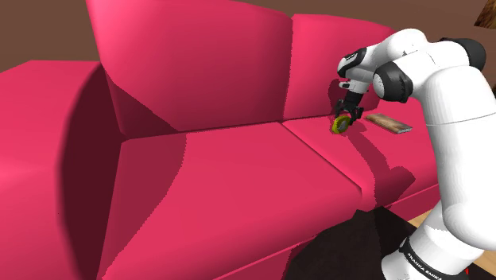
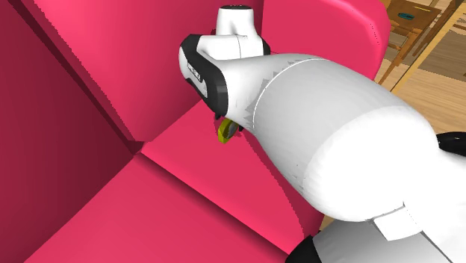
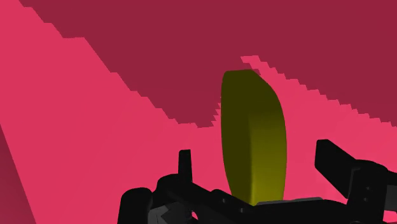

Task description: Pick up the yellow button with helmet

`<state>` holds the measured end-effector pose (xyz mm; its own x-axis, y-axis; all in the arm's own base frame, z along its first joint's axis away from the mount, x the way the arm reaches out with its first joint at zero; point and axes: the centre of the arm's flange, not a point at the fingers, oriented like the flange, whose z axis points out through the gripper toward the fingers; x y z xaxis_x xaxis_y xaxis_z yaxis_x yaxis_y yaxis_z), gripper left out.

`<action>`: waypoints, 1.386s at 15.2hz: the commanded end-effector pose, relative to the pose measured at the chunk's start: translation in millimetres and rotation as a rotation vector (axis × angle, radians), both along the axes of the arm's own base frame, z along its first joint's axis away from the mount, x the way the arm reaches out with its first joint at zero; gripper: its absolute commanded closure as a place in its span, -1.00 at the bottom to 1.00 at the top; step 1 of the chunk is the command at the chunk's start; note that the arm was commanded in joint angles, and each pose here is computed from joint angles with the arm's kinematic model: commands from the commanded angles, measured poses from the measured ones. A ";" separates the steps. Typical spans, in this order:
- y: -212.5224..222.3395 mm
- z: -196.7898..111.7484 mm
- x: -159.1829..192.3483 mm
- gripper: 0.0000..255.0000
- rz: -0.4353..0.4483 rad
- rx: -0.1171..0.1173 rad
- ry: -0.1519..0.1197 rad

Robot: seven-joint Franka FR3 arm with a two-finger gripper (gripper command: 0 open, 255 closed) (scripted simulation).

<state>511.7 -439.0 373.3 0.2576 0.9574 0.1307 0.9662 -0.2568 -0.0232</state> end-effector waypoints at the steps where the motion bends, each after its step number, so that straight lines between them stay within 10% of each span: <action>1: -0.4 -1.7 -0.6 1.00 0.000 0.000 0.000; 21: -0.5 56.5 -0.2 1.00 0.000 0.000 0.000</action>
<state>511.3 -439.6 424.5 0.2575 0.9574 0.1306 0.9662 -0.2568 -0.0227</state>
